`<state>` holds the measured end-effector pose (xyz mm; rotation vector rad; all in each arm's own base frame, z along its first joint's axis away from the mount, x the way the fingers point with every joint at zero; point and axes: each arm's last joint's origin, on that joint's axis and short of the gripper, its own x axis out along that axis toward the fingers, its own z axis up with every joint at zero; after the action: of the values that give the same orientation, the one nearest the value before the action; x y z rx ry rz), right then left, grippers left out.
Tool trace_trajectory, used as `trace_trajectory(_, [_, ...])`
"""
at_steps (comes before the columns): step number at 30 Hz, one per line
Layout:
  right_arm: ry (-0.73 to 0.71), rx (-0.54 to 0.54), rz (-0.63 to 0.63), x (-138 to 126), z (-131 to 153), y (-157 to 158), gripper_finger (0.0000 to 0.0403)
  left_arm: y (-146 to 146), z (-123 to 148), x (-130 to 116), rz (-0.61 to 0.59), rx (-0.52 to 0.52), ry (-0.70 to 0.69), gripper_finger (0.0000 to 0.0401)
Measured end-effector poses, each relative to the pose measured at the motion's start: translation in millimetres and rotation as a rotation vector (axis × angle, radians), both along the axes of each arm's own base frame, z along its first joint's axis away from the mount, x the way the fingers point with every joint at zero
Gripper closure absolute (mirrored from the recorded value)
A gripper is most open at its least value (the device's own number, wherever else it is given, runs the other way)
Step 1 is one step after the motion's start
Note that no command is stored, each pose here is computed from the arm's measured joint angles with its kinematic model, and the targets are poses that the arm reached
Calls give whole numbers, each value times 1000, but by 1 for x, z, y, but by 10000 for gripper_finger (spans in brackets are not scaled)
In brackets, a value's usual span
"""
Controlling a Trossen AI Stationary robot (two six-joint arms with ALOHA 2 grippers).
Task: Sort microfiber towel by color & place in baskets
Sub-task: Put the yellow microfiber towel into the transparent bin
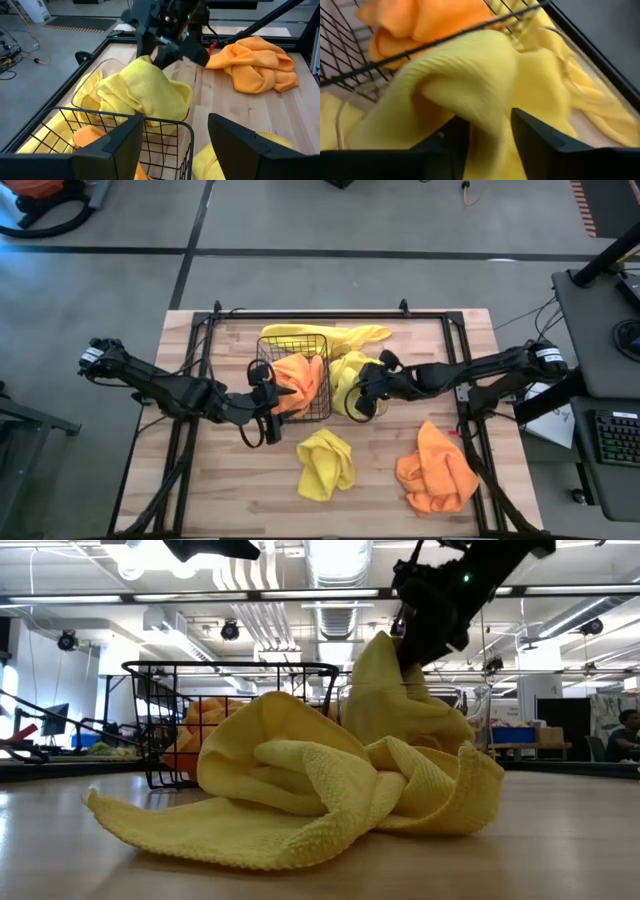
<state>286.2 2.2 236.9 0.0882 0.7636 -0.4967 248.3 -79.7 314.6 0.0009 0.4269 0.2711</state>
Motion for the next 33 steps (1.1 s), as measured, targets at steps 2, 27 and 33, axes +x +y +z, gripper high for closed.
trace_trajectory(2, [40,10,-14,-2,12,0,236,0,1,-1,-1,-1,-3,194])
trace_trajectory(27, [-464,-77,118,-25,-39,-11,359,-2,-2,-2,-6,-3,12,194])
trace_trajectory(33, [-418,-20,74,-33,-61,-11,390,-5,-9,2,-13,7,37,194])
